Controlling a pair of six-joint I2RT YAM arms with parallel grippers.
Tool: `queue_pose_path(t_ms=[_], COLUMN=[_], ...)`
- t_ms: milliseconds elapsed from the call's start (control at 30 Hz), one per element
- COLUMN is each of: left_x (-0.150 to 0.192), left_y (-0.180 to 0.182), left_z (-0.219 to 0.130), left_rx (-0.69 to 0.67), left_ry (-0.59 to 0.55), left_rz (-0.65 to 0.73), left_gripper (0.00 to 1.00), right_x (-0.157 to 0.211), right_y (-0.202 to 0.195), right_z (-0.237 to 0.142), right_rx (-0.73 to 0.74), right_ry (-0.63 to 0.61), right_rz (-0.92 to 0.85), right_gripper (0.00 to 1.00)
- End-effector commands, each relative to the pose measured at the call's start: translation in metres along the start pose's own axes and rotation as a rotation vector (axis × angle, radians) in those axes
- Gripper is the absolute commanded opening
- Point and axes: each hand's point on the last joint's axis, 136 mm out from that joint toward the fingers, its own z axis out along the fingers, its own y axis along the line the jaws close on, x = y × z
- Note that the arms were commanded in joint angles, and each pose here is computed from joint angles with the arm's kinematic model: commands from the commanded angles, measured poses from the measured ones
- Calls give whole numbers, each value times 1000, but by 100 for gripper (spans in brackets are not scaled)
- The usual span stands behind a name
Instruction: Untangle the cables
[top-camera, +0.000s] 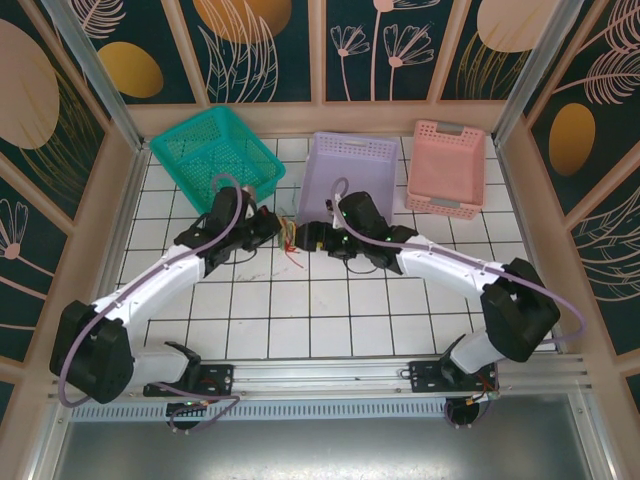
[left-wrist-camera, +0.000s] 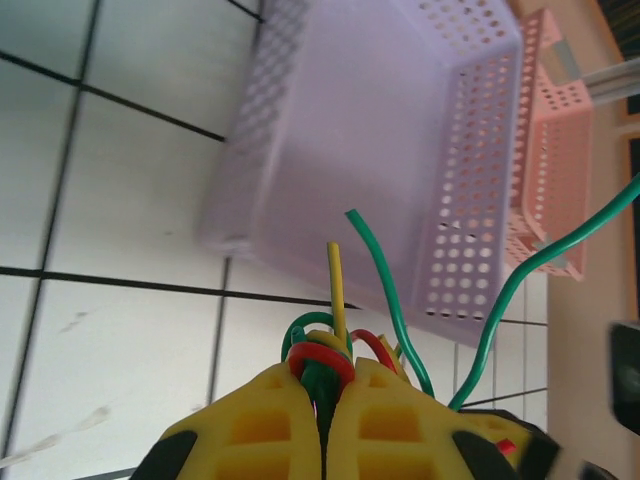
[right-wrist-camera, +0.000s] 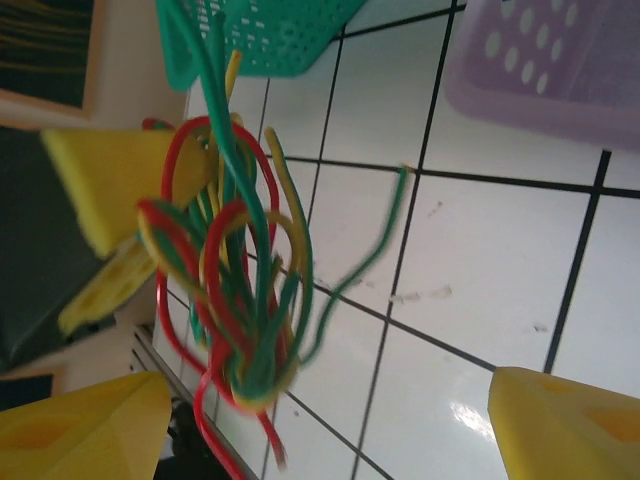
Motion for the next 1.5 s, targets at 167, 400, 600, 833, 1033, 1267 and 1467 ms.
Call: queue_pose_path(t_ms=[167,400,600,833,1033,1267,1467], left_x=[13,5,4,-2,-35,-57,-46], left_y=[-24,-48,-58,-79,-82,-74,-75], left_z=[14,8,10,7,-25,-53,-44], left_rx=[19,86,112,159,152,295,359], left_ry=[31,12,19,17,-169,-343,-269], left_rz=[-23,-49,-61,-62,-156,-444,-586], left_gripper=[0,0,0,0,0,0,0], right_x=[-29,-20,-21,-26,-27,3,-4], right_y=[0,-18,-22,-20,-53,-90,-86], right_z=[-14,-15,-14,-13,-50,-78,-97], right_rx=[-87,-82,-52,-64,-20,-134,-235], right_ry=[-90,-72,-77,-92,-181,-282,-404], right_rz=[240,308,312,346,635,1149,1274], right_gripper=[66,48,57,26,0,0,0])
